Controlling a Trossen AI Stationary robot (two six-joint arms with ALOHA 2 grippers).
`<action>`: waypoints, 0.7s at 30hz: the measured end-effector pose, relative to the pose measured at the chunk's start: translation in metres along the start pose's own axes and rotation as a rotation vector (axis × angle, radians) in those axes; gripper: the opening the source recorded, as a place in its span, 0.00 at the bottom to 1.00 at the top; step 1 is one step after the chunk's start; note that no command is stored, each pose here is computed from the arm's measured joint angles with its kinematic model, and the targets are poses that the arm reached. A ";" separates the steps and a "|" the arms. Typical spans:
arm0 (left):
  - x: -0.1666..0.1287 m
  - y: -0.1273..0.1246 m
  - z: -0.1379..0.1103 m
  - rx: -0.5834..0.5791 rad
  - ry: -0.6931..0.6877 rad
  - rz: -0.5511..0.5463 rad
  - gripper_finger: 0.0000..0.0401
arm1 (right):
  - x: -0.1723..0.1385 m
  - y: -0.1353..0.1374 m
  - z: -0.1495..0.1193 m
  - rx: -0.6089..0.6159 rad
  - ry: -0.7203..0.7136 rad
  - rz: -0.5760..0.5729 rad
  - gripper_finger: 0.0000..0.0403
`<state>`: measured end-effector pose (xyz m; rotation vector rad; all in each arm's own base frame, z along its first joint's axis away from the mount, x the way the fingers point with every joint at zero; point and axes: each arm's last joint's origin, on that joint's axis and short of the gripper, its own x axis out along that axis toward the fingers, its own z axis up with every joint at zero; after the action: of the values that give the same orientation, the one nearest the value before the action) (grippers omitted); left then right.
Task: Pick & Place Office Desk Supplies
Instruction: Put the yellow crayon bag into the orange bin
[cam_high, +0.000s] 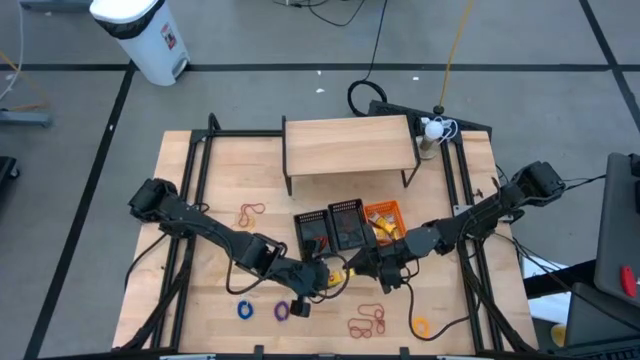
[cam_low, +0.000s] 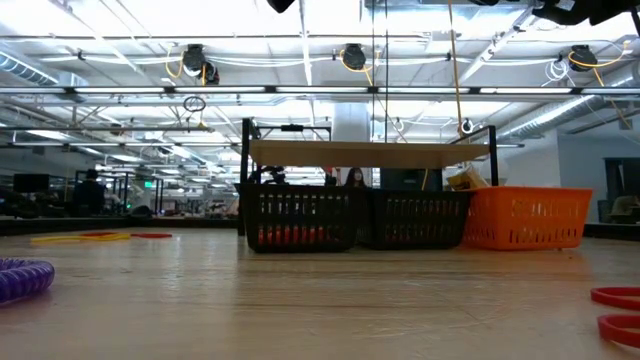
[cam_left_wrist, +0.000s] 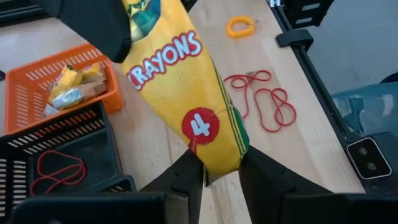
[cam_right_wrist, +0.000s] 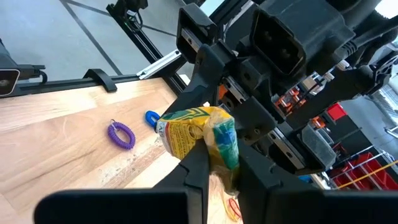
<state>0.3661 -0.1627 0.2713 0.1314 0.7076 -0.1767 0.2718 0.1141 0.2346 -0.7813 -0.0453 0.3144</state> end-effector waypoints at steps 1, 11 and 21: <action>0.000 0.000 0.000 -0.001 0.000 0.000 0.25 | 0.000 0.000 0.000 0.000 0.000 0.000 0.09; 0.000 0.002 0.000 -0.016 0.001 -0.004 0.28 | 0.000 0.000 0.000 -0.001 0.012 -0.012 0.09; 0.001 0.003 0.003 -0.180 -0.022 0.000 0.28 | 0.000 -0.001 0.000 0.008 0.012 -0.019 0.09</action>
<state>0.3687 -0.1605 0.2730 -0.0421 0.6978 -0.1140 0.2722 0.1132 0.2356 -0.7748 -0.0405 0.2921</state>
